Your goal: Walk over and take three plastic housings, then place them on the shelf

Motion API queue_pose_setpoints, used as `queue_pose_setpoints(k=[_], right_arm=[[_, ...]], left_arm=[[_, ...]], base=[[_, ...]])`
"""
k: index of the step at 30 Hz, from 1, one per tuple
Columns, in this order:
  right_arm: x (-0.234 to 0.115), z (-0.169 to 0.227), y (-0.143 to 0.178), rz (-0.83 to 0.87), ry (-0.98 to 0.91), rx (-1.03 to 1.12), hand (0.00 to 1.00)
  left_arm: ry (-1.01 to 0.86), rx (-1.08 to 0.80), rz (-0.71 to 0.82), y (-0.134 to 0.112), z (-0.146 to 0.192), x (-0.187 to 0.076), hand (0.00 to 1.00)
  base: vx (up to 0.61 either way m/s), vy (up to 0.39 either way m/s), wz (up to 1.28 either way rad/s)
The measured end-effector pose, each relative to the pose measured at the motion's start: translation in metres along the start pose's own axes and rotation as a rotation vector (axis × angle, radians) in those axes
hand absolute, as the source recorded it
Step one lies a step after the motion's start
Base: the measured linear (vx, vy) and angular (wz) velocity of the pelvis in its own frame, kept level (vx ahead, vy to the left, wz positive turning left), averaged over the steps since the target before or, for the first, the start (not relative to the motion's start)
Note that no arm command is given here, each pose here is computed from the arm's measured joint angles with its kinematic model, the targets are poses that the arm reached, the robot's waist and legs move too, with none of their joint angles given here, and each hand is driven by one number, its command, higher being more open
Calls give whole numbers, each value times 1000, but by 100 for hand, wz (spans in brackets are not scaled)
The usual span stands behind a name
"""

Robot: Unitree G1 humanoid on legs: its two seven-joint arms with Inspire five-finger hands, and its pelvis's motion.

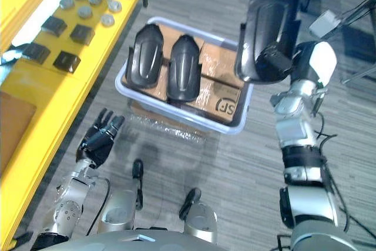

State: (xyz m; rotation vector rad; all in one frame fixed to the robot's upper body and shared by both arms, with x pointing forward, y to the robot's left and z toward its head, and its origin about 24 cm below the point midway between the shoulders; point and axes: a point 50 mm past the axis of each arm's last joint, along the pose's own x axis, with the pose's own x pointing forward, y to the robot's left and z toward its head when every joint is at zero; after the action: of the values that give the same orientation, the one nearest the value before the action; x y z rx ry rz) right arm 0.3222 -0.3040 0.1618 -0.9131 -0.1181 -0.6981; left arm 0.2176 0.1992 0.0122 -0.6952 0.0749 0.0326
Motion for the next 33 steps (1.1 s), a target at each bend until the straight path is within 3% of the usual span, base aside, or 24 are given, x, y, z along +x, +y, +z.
queue_pose_setpoints(k=[6,14,23,33], right_arm=[[-6,43,-7,-30,-208,70,0],[-35,86,28,199,-474,111,0],[-59,104,53,398,-614,126,0],[-101,105,86,637,-690,138,0]], left_arm=[[-39,-4,-118,-31,16,26,100],[151,45,-284,-80,-7,37,100],[178,77,-259,-78,-7,37,100],[135,-135,-320,-99,3,47,100]], base=[[50,-10,-13],[-15,22,-17],[-88,18,-8],[-2,2,-1]])
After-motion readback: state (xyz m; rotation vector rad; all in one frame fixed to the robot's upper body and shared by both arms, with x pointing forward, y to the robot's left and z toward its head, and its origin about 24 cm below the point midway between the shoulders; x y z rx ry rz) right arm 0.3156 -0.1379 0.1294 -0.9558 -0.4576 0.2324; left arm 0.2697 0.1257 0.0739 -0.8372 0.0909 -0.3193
